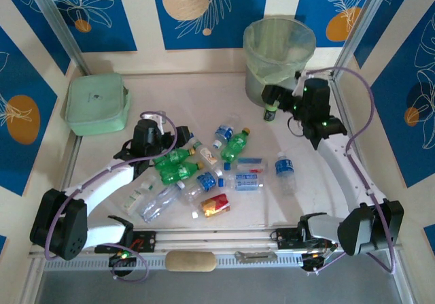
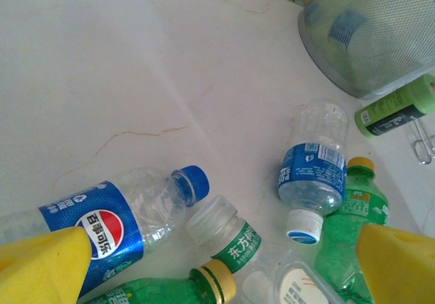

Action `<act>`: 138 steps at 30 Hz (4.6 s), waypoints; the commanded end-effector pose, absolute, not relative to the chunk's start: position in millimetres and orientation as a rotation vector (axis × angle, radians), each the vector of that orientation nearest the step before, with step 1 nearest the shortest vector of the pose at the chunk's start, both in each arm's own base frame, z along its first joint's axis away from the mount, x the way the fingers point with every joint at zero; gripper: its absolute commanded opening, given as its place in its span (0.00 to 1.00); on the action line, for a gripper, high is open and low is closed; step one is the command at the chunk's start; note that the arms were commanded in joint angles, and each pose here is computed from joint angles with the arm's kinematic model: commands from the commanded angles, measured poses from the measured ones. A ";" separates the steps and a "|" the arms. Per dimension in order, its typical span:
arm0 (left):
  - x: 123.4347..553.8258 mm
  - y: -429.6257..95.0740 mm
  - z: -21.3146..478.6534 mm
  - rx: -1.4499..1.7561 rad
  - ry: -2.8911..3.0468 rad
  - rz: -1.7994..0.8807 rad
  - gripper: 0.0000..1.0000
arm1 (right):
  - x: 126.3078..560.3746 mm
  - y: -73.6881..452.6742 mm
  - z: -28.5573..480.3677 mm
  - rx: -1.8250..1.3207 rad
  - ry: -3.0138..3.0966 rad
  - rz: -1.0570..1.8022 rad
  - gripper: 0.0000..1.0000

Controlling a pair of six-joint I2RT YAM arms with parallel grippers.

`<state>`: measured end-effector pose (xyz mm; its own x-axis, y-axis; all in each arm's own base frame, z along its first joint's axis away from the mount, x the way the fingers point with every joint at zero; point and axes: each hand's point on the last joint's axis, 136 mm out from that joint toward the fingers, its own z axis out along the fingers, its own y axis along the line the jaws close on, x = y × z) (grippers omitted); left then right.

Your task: Put the plastic bottles in the bin

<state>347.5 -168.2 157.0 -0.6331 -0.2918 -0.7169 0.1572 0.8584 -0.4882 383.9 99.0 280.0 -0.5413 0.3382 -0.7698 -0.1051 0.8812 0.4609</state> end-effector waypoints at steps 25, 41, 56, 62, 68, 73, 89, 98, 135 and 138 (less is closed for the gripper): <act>360.4 -212.4 154.1 -0.092 2.148 -0.836 1.00 | 218.5 48.8 86.7 0.544 2.800 0.231 0.99; 352.5 -198.2 155.9 -0.124 2.142 -0.780 1.00 | 225.9 52.2 46.3 0.649 2.889 0.296 0.95; 350.9 -197.4 157.1 -0.115 2.140 -0.776 1.00 | 223.5 56.2 29.8 0.693 2.937 0.297 0.86; 351.7 -201.8 164.4 -0.092 2.136 -0.795 1.00 | 223.1 55.7 28.1 0.690 2.935 0.249 0.83; 347.8 -201.7 169.1 -0.066 2.154 -0.786 1.00 | 221.4 57.0 30.3 0.667 2.932 0.221 0.76; 343.0 -195.8 167.1 -0.095 2.161 -0.773 1.00 | 219.9 56.8 32.2 0.666 2.921 0.230 0.69; 352.4 -204.0 159.0 -0.107 2.161 -0.804 1.00 | 251.4 54.0 122.5 0.548 2.666 0.353 0.56; 349.9 -197.8 156.1 -0.110 2.148 -0.779 1.00 | 330.5 70.9 279.9 0.331 2.182 0.624 0.56; 305.0 -148.2 147.5 -0.109 2.173 -0.571 1.00 | 635.7 60.6 342.9 0.304 1.972 0.590 0.57; 305.6 -147.9 147.6 -0.110 2.171 -0.570 1.00 | 637.7 63.0 329.2 0.303 2.009 0.577 0.57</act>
